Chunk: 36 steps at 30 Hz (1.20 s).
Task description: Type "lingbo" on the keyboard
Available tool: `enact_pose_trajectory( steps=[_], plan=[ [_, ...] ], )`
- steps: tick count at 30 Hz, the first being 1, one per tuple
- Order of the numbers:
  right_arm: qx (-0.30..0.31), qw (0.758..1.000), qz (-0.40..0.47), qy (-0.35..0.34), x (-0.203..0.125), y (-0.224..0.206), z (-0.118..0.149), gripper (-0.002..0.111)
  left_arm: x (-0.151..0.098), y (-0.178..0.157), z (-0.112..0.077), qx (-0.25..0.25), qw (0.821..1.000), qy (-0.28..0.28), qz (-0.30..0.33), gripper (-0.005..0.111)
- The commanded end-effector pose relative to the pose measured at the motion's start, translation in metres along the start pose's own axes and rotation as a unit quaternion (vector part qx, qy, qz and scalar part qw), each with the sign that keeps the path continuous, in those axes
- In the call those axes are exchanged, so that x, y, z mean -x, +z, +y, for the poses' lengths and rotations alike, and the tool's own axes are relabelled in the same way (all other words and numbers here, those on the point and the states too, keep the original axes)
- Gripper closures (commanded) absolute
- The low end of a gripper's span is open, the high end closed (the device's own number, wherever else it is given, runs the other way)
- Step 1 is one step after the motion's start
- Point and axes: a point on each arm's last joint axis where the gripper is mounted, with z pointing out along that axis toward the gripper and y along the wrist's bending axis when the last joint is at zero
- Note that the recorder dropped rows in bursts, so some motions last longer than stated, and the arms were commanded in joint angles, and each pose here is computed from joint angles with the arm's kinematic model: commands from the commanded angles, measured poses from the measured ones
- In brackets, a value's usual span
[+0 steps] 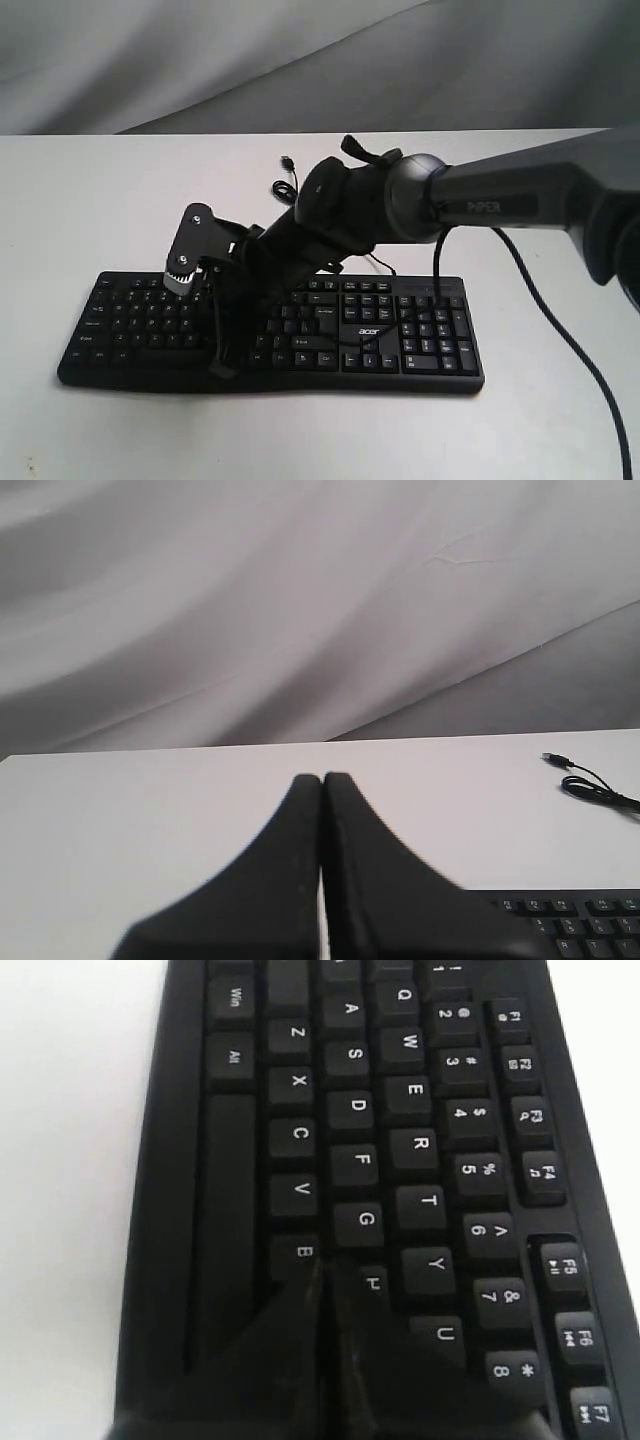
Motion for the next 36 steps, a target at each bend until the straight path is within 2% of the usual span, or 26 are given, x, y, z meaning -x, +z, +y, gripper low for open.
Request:
enact_pose_trajectory(
  steps=[1, 23, 33, 36],
  plan=[
    [0.009, 1.000, 0.001, -0.010, 0.003, 0.004, 0.005, 0.108, -0.001, 0.000, 0.000, -0.004, 1.000, -0.001, -0.004, 0.106],
    [0.011, 1.000, 0.014, -0.010, -0.006, 0.014, 0.004, 0.108, -0.001, 0.000, 0.000, -0.004, 1.000, -0.001, -0.004, 0.106],
    [-0.024, 0.999, -0.019, -0.027, 0.020, -0.007, -0.004, 0.108, -0.001, 0.000, 0.000, -0.004, 1.000, -0.001, -0.004, 0.106],
    [-0.012, 0.999, -0.026, -0.026, 0.028, -0.002, -0.009, 0.108, -0.001, 0.000, 0.000, -0.004, 1.000, -0.001, -0.004, 0.106]
  ],
)
